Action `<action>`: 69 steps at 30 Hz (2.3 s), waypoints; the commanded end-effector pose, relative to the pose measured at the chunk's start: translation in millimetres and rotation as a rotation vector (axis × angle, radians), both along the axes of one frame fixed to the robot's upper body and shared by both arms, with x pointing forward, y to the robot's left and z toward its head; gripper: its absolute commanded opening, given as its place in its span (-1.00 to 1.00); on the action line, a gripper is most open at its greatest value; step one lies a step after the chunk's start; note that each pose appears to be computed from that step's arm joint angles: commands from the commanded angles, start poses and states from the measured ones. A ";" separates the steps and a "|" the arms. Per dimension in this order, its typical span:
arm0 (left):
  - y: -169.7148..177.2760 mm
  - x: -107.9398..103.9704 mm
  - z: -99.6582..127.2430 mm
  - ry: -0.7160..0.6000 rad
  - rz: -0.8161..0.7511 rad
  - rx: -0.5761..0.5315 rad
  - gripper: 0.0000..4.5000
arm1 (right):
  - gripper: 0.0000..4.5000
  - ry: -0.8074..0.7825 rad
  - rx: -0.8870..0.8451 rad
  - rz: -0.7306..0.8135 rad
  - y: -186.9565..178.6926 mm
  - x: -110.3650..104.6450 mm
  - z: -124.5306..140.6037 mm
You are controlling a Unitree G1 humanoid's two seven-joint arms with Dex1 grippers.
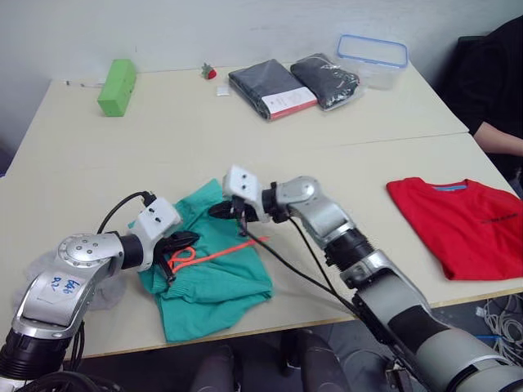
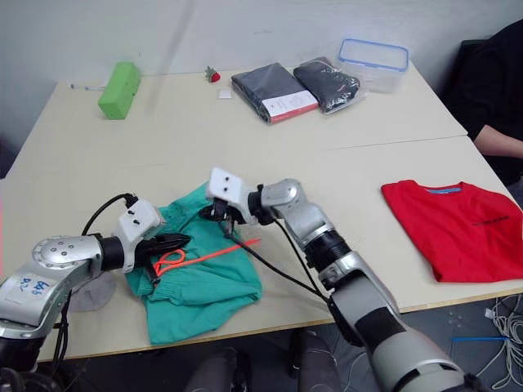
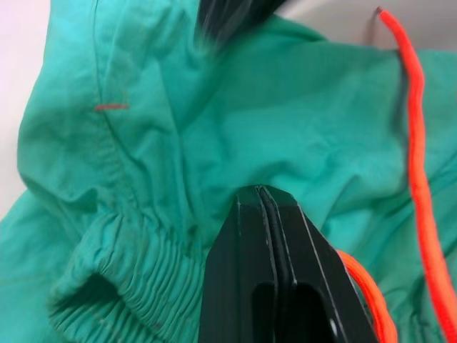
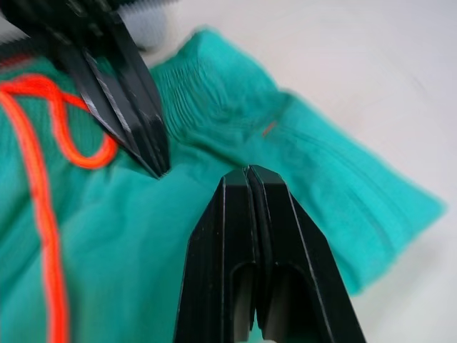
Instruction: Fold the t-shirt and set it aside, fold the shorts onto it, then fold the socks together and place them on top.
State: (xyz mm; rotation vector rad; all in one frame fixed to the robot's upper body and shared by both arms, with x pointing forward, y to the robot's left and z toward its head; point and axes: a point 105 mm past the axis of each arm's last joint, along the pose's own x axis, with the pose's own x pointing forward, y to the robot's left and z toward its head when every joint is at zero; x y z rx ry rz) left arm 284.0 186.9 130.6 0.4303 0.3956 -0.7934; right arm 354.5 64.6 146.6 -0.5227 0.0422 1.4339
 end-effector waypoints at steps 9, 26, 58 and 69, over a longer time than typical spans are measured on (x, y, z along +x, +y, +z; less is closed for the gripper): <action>11.4 -13.1 -38.2 0.045 0.043 0.083 -1.00 | -0.98 -0.149 0.006 -0.328 -26.6 62.0 19.4; -18.7 -19.6 -17.7 -0.040 -0.138 -0.012 -1.00 | 0.22 0.814 -0.056 -0.119 -102.6 -32.1 -22.5; -7.3 -18.4 2.7 -0.101 -0.100 -0.029 -1.00 | -0.98 0.937 -0.030 -0.158 -31.8 -41.6 -54.6; -58.9 -52.0 83.5 -0.072 -0.450 -0.409 0.14 | -1.00 0.764 0.096 -0.273 -112.1 -39.5 9.5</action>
